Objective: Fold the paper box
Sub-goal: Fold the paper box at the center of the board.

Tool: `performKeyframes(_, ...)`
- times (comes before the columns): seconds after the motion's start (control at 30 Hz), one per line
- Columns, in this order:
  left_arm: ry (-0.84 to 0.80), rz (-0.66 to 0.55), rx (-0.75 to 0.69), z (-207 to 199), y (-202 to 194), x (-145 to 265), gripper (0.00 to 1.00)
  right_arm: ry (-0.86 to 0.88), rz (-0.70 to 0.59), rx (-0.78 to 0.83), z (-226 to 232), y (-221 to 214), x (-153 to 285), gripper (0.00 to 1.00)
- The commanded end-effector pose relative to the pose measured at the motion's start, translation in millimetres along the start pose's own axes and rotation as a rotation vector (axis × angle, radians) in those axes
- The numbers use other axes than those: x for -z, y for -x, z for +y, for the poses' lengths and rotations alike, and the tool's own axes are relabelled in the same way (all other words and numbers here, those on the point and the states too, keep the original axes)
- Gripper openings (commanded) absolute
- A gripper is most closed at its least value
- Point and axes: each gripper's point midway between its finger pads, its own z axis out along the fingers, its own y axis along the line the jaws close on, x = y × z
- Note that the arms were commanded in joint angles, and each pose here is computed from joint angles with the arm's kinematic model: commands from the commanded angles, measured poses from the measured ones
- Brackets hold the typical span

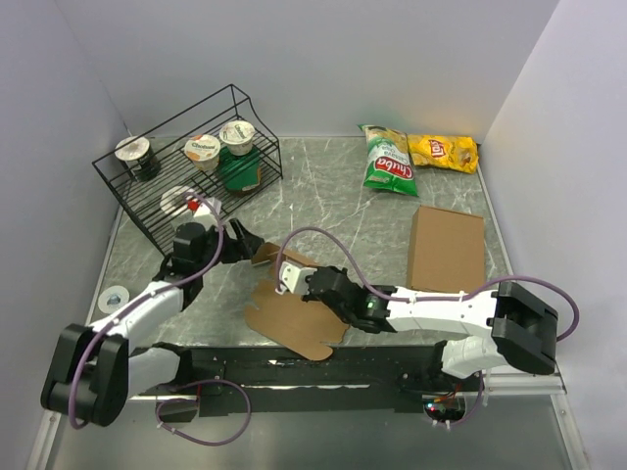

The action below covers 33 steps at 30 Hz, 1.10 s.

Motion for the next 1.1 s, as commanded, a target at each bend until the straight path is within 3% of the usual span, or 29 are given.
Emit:
performKeyframes(0.0, 0.031, -0.086, 0.053, -1.2, 16.4, 11.8, 0.82, 0.038, -0.026, -0.013, 13.3, 9.5, 6.2, 0.0)
performKeyframes(0.2, 0.1, -0.149, 0.113, 5.8, 3.7, 42.3, 0.77, 0.052, 0.015, -0.063, 19.4, 6.6, 5.1, 0.0)
performKeyframes(0.33, 0.109, -0.104, 0.133, 1.7, -18.2, 48.1, 0.69, 0.054, -0.014, -0.103, 18.3, 13.9, 5.7, 0.0)
performKeyframes(0.53, -0.011, -0.032, 0.184, -14.4, -47.5, 39.7, 0.56, 0.068, -0.023, -0.115, 19.8, 16.3, 6.4, 0.0)
performKeyframes(0.67, -0.048, 0.025, 0.182, -17.5, -59.4, 26.9, 0.54, 0.08, -0.036, -0.127, 21.4, 17.3, 9.3, 0.0)
performKeyframes(0.93, -0.085, -0.001, 0.136, -19.9, -52.4, 4.0, 0.49, 0.079, -0.041, -0.14, 20.1, 17.1, 11.1, 0.0)
performKeyframes(1.07, -0.082, 0.056, 0.146, -13.1, -70.4, -8.7, 0.46, 0.076, -0.041, -0.138, 19.7, 18.5, 10.6, 0.0)
